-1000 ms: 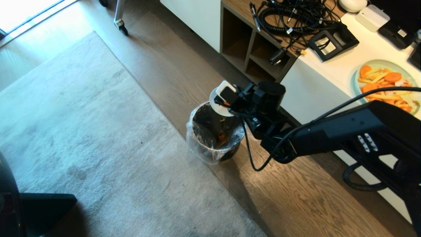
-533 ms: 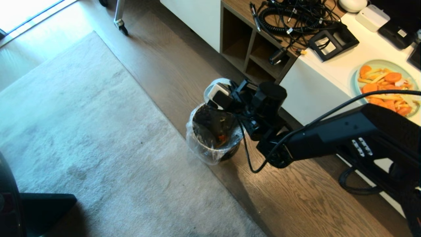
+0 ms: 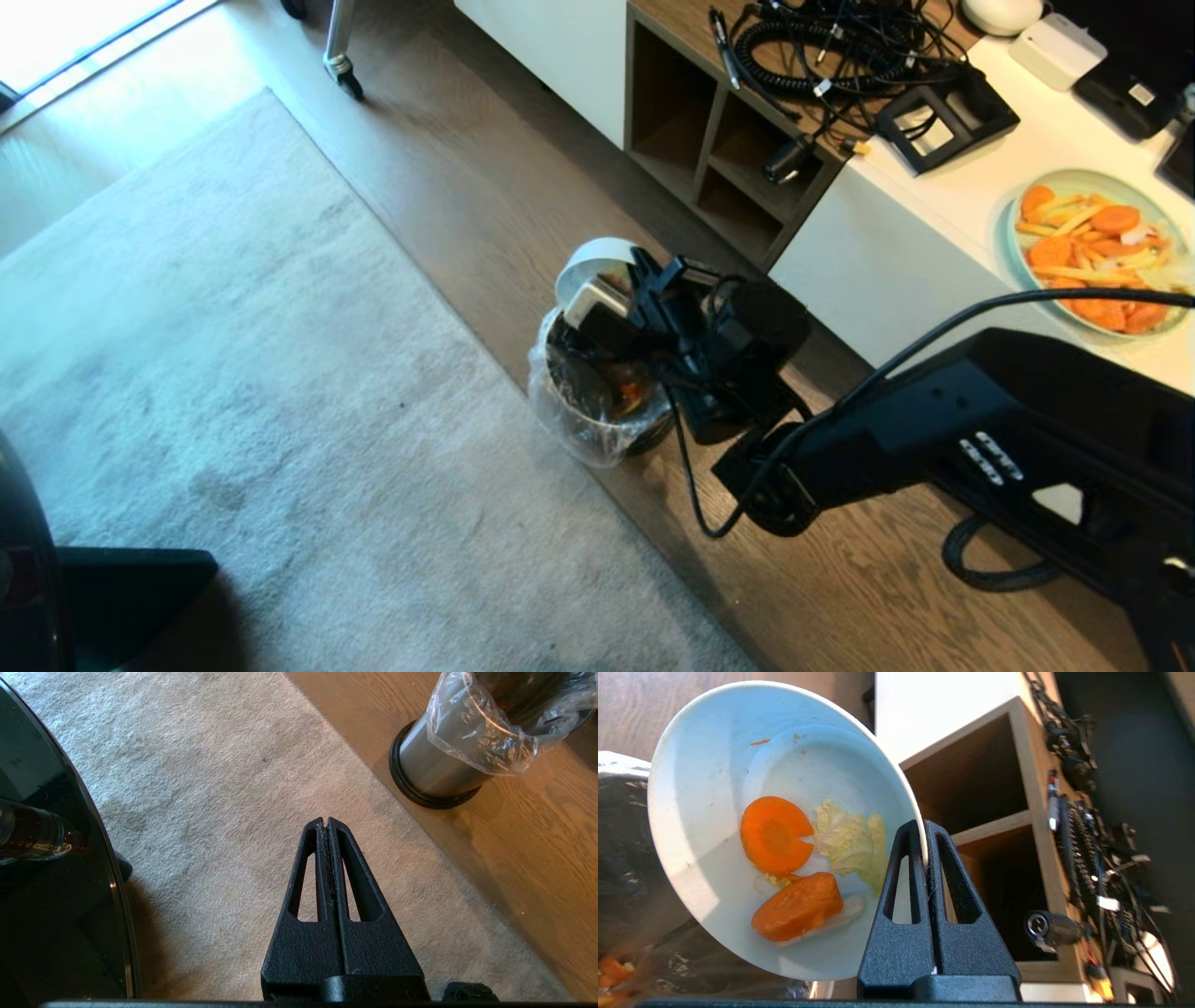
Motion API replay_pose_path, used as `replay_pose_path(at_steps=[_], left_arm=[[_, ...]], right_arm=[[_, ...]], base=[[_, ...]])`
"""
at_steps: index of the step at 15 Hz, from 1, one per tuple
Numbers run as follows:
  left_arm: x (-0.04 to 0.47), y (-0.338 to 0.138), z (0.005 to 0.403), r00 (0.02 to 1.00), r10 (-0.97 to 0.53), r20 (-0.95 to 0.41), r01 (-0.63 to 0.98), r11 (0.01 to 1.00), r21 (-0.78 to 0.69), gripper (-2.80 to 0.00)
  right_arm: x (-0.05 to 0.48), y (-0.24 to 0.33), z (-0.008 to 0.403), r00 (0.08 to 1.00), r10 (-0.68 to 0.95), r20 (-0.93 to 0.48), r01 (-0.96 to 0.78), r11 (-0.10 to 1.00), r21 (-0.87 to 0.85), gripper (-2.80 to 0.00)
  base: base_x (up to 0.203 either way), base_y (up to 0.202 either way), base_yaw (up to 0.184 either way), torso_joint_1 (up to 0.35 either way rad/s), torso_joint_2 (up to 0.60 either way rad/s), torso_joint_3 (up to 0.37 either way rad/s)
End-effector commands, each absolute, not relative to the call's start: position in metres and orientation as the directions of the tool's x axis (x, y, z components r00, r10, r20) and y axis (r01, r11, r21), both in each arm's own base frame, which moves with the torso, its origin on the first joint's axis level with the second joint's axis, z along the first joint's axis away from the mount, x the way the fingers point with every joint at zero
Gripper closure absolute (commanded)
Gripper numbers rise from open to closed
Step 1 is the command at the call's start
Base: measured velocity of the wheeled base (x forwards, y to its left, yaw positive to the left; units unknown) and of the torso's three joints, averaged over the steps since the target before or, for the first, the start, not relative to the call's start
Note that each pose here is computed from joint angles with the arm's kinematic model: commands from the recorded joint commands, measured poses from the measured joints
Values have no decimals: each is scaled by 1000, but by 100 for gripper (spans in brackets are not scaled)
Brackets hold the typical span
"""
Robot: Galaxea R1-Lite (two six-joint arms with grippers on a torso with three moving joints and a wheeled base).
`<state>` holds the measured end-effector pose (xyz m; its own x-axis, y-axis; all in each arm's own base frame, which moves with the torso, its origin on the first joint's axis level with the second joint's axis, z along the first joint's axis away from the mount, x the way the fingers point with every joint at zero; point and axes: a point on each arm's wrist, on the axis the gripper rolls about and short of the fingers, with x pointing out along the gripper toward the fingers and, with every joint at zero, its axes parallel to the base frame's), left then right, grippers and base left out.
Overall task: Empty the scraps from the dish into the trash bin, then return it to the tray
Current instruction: Pour the leftover food from the bowl into the trash can
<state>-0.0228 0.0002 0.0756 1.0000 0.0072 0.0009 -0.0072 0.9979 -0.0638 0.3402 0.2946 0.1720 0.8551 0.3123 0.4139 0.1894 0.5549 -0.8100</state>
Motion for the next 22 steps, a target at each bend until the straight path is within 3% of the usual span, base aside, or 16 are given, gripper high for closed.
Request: replay_pose_path(at_steps=[1,9,14,22], left_arm=[[-23,0,76,1000,8,2,-8,998,-64,0],[-23,0,76,1000,8,2,-8,998,-64,0],[-23,0,76,1000,8,2,-8,998,-64,0],[-23,0,76,1000,8,2,-8,998,-64,0]], right_arm=[[335,290,162,850,307,428,207,553,-807,0],[332,290,153,793,397,462,240,494,-836,0],[326,284,171,740,454,497,245,507,-827,0],[315,248,157,664,638,390,117,426,-897,0]], base=[[0,0,0,0,0,0],[0,0,0,0,0,0],[0,0,0,0,0,0],[0,0,0,0,0,0]])
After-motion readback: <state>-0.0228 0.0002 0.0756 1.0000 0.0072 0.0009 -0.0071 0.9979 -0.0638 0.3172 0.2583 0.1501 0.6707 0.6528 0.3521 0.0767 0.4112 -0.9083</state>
